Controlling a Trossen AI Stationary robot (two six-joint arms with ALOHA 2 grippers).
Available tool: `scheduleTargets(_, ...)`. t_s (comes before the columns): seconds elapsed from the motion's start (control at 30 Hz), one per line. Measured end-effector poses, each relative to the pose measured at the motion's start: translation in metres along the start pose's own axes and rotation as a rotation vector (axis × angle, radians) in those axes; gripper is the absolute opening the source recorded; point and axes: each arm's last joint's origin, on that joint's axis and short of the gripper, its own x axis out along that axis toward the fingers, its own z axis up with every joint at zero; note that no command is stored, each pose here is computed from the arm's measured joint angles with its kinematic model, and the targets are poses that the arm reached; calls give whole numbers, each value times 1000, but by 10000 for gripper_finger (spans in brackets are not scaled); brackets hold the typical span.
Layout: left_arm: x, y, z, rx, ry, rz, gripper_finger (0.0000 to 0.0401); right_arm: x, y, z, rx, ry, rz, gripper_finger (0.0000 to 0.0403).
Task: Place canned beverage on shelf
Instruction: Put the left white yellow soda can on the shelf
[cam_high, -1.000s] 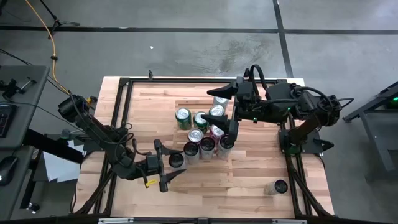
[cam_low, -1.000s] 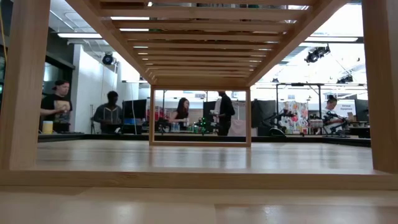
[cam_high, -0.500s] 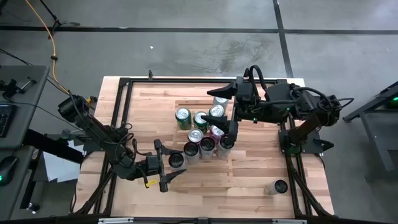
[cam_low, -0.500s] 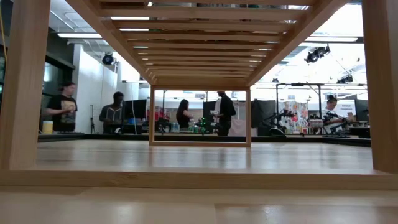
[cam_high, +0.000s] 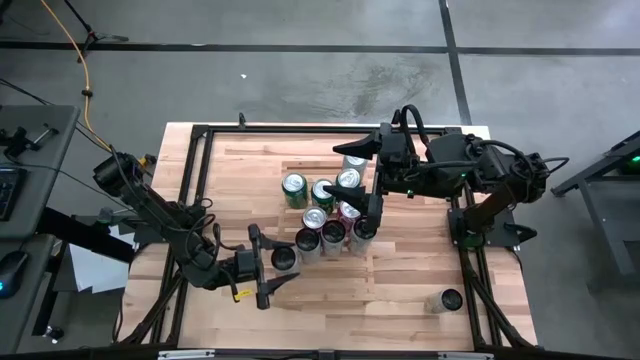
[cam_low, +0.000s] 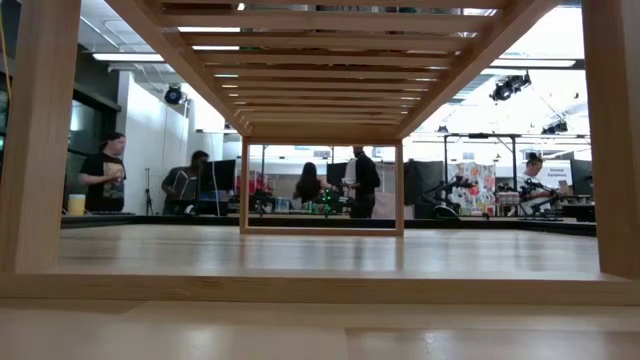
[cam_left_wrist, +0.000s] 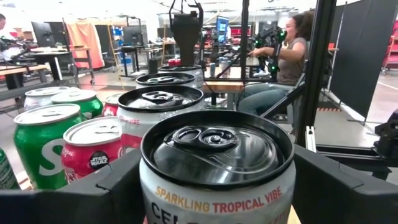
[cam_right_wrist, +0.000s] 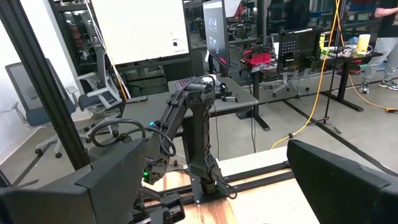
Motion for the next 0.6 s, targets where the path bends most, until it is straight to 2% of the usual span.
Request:
scheduleTargets(0.3,0,-1,1,-12,-9,-35,314,0,0,0,0,0,0,374)
scheduleTargets(0.6,0,-1,2,-39,-10,-35,377,0,0,0,-1,0,0,374)
